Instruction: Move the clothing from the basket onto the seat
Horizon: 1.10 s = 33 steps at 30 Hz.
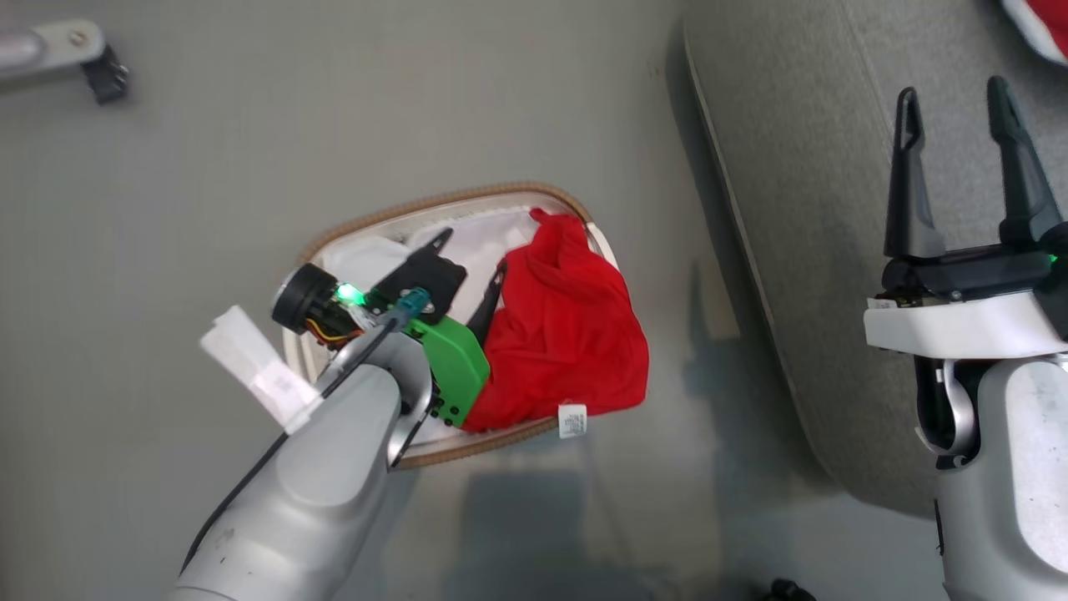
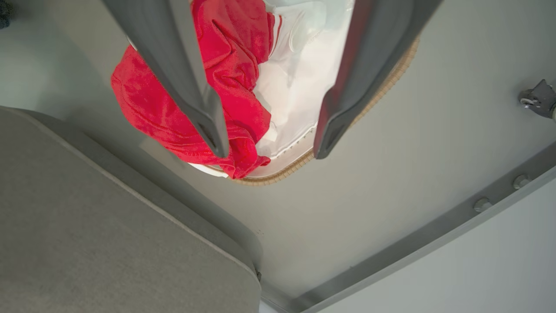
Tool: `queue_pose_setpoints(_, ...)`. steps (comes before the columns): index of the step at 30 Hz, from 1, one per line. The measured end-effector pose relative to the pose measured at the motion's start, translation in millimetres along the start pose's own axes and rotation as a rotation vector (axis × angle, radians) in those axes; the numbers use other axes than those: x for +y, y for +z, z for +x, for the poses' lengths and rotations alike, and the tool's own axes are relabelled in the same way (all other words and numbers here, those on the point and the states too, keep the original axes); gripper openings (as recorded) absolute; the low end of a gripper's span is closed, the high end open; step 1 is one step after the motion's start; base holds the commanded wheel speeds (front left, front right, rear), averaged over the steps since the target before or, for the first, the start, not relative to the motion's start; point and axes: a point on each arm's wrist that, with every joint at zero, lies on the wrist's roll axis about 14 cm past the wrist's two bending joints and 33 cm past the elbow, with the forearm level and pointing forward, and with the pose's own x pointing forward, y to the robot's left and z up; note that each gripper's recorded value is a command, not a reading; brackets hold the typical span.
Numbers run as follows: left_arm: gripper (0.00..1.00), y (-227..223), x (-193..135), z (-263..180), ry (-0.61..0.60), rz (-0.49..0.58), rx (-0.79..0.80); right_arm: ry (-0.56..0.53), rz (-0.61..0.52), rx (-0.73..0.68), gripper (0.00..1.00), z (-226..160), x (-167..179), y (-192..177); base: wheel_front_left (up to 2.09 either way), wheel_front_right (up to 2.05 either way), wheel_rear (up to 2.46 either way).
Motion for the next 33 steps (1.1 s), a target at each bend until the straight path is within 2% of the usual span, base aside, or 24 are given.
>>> queue_pose_setpoints(6,1.00,-85.2,-31.6,20.6,-0.138,-0.032,0.239,-0.022,-0.036,0.072,1.00,-3.4,-12.1,-34.2,0.00,0.00,0.00)
queue_pose_setpoints(13,1.00,-151.4,-31.1,32.5,-0.204,-0.019,0.391,-0.026,-0.033,0.113,1.00,-3.1,-16.4,-58.6,0.00,0.00,0.00)
queue_pose_setpoints(26,1.00,-209.0,-49.6,53.2,-0.289,-0.058,0.478,-0.043,-0.067,0.179,1.00,-10.9,-28.2,-84.5,0.00,0.00,0.00)
queue_pose_setpoints(27,0.77,-210.0,-50.3,54.4,-0.289,-0.063,0.479,-0.046,-0.069,0.182,1.00,-11.6,-29.4,-85.0,0.00,0.00,0.00)
queue_pose_setpoints(28,0.31,-211.3,-51.7,55.1,-0.290,-0.073,0.481,-0.050,-0.070,0.186,1.00,-12.4,-30.9,-85.6,0.00,0.00,0.00)
queue_pose_setpoints(29,0.08,-211.8,-53.1,55.3,-0.292,-0.076,0.481,-0.053,-0.072,0.189,1.00,-13.2,-32.2,-85.8,0.00,0.00,0.00)
queue_pose_setpoints(30,0.00,-210.7,-54.1,55.4,-0.294,-0.076,0.477,-0.055,-0.074,0.191,1.00,-13.8,-33.2,-85.8,0.00,0.00,0.00)
queue_pose_setpoints(33,0.00,-202.5,-54.8,56.4,-0.298,-0.067,0.444,-0.050,-0.082,0.199,1.00,-15.1,-32.1,-86.2,0.00,0.00,0.00)
